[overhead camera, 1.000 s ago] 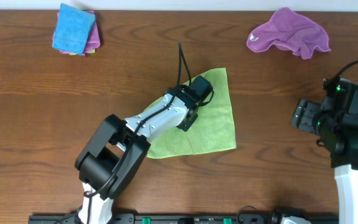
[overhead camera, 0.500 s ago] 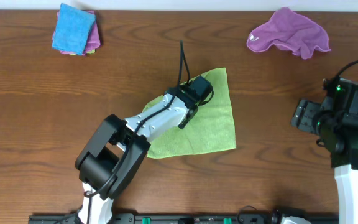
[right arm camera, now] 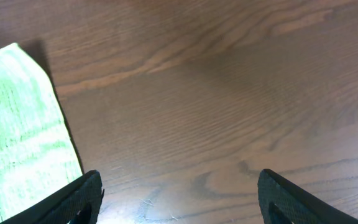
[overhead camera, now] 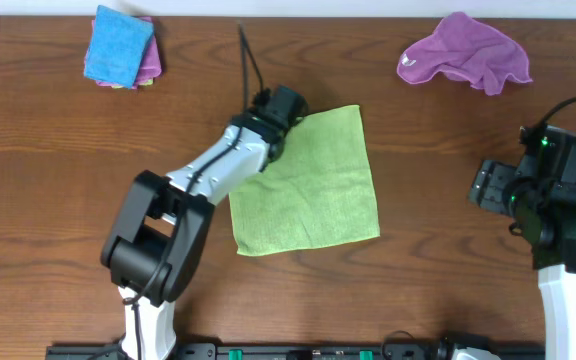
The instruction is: Fold the cloth
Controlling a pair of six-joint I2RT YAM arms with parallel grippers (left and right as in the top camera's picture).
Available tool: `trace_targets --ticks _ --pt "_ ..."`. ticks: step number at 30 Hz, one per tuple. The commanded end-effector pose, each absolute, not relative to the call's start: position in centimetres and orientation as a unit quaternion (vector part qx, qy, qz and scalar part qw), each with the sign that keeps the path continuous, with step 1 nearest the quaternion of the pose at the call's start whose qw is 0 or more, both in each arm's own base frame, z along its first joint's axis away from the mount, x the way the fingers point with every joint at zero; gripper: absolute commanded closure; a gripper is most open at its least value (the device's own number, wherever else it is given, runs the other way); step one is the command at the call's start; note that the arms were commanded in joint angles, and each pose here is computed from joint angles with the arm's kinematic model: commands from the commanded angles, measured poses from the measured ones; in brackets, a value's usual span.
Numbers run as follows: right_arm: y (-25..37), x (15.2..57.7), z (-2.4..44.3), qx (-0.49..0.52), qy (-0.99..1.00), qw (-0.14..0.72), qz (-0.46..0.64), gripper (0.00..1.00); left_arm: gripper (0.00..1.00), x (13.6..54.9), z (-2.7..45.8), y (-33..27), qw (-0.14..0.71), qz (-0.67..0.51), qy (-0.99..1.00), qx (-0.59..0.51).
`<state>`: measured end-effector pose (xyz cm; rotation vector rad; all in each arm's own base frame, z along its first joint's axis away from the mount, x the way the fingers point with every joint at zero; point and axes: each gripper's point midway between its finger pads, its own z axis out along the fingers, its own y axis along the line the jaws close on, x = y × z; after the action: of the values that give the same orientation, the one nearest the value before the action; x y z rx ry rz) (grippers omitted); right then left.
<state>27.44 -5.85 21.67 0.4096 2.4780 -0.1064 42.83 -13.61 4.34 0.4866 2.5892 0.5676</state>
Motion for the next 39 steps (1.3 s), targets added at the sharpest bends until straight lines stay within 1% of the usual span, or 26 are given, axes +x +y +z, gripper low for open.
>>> trace_targets --ticks 1,2,3,4,5,8,14,15,18,22,23,25,26,29,33,35,39 --pt "-6.0 27.4 21.8 0.154 0.936 0.312 -0.039 0.20 0.86 44.0 3.8 -13.3 0.223 0.166 0.948 0.157" --pt "-6.0 27.4 21.8 0.154 0.936 0.313 -0.040 0.20 0.70 44.4 3.7 -13.2 0.226 0.154 0.950 0.151" --pt "-6.0 27.4 21.8 0.154 0.936 0.313 -0.040 0.20 0.38 44.7 3.8 -13.1 0.230 0.145 0.951 0.146" --pt "-6.0 27.4 21.8 0.154 0.936 0.313 -0.040 0.20 0.02 45.1 3.8 -12.8 0.235 0.141 0.952 0.138" --pt "-6.0 27.4 21.8 0.155 0.936 0.313 -0.039 0.20 0.05 45.5 3.9 -12.5 0.240 0.141 0.952 0.130" --pt "-6.0 27.4 21.8 0.155 0.936 0.312 -0.039 0.21 0.05 45.7 3.9 -11.3 0.237 0.144 0.954 0.118" --pt "-5.9 27.5 21.7 0.154 0.937 0.310 -0.039 0.21 0.04 43.6 3.7 -9.9 0.194 0.148 0.967 0.074" --pt "-5.8 27.6 21.6 0.148 0.939 0.308 -0.037 0.21 0.05 43.2 4.1 -9.9 0.189 0.147 0.969 0.064" --pt "-4.0 28.2 20.8 0.088 0.951 0.297 0.002 0.22 0.05 42.6 6.0 -10.0 0.187 0.133 0.972 0.040" --pt "-3.5 29.2 18.7 0.076 0.960 0.267 0.023 0.22 0.05 42.0 10.0 -11.3 0.203 0.056 0.978 0.012" --pt "-2.7 29.6 18.1 0.061 0.963 0.259 0.043 0.22 0.05 41.5 11.0 -11.6 0.204 0.032 0.978 0.004" --pt "-0.2 30.5 16.9 0.027 0.962 0.246 0.116 0.23 0.05 40.1 12.8 -11.8 0.194 -0.010 0.981 -0.005" --pt "0.6 30.9 16.3 0.021 0.960 0.241 0.143 0.23 0.05 39.5 13.2 -11.5 0.189 -0.013 0.982 -0.012" --pt "1.9 31.4 13.8 0.016 0.958 0.220 0.181 0.23 0.05 37.6 13.8 -10.8 0.168 -0.024 0.985 -0.019" --pt "3.9 31.2 10.3 0.010 0.955 0.181 0.234 0.23 0.05 34.5 12.5 -11.1 0.124 -0.087 0.988 -0.029" --pt "5.0 30.9 8.9 0.005 0.952 0.160 0.259 0.22 0.05 32.3 11.6 -12.0 0.101 -0.138 0.984 -0.045" --pt "6.6 30.4 7.7 -0.006 0.951 0.130 0.282 0.22 0.05 28.9 10.4 -12.9 0.081 -0.185 0.977 -0.074"
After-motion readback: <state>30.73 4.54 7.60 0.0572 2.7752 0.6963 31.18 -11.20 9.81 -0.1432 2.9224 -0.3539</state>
